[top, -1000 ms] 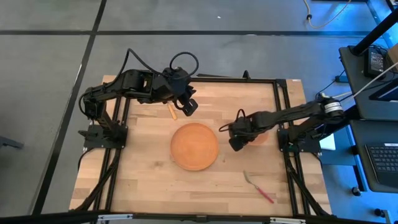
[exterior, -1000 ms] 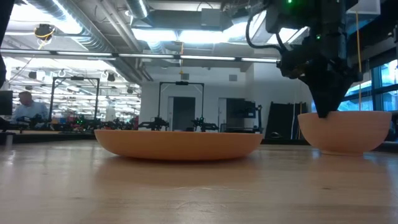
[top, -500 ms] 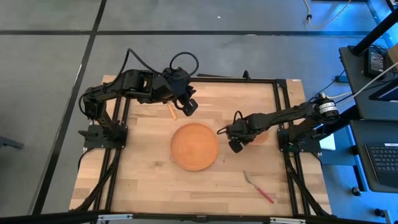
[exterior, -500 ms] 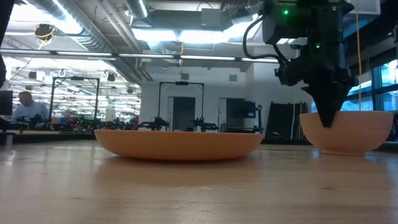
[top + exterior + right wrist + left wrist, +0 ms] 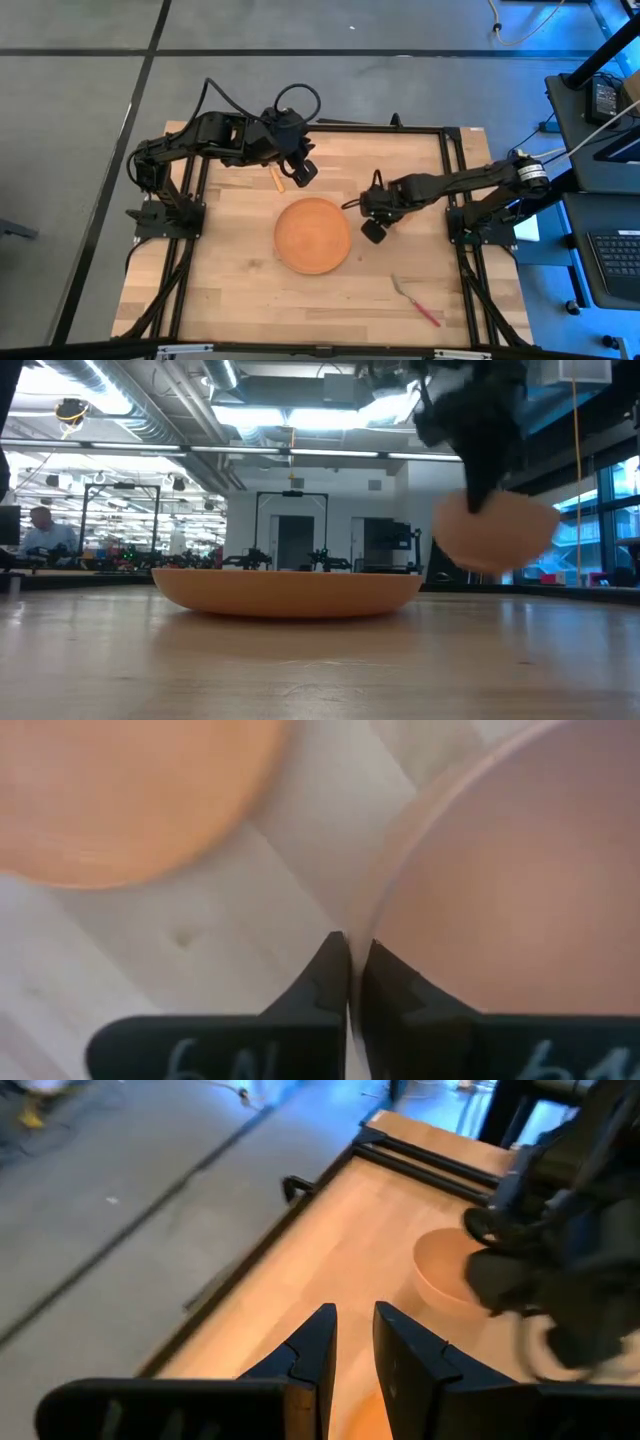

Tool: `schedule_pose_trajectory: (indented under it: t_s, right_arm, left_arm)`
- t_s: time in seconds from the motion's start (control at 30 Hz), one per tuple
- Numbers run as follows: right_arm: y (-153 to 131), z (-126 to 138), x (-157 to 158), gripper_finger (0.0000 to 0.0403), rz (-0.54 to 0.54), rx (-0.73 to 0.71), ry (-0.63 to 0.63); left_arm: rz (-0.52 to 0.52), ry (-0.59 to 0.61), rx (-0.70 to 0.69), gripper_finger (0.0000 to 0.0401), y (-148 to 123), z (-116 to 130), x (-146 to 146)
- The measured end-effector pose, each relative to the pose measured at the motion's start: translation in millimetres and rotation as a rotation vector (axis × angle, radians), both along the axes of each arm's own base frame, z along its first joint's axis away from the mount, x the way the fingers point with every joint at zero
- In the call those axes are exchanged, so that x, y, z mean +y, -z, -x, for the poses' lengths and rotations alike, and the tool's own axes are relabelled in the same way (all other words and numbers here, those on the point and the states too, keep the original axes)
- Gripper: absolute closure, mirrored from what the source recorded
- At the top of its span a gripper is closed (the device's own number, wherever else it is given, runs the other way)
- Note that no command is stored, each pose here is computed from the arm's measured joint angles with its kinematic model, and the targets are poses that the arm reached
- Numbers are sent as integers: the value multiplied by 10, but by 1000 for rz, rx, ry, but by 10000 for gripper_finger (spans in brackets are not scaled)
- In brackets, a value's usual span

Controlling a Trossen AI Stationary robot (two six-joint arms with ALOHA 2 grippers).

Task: Set table place
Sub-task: Put the light pink bowl on the orange plate

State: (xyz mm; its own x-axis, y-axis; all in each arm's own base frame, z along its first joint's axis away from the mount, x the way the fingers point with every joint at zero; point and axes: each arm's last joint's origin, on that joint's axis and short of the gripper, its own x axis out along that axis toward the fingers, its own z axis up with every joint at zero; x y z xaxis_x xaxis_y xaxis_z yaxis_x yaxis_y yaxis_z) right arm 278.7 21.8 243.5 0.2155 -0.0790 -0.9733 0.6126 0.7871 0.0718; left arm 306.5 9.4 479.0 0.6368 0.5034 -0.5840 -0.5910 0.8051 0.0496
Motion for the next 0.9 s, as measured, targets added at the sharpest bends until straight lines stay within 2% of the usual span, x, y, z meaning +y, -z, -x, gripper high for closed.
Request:
schedule_pose_trajectory:
  t_s: [0.23,0.43,0.53,0.67,0.77,0.9]
  right_arm:
    - [-521,-199,-10,394,163,-176,-240]
    - [-725,-338,6,394,266,-313,-492]
    - [-718,-431,27,394,277,-368,-600]
    - [-619,-590,78,394,256,-423,-814]
    - [-482,-728,115,394,232,-449,-952]
    - [-230,-858,151,392,198,-408,-1109]
  left_arm:
    - [-117,-60,32,338,-34,53,71]
    - [-142,-125,-4,338,-155,237,174]
    - [-141,-147,-27,338,-223,350,226]
    - [-141,-173,-51,338,-288,465,284]
    - [-139,-187,-54,338,-302,503,322]
    - [-132,-196,-23,338,-281,532,364]
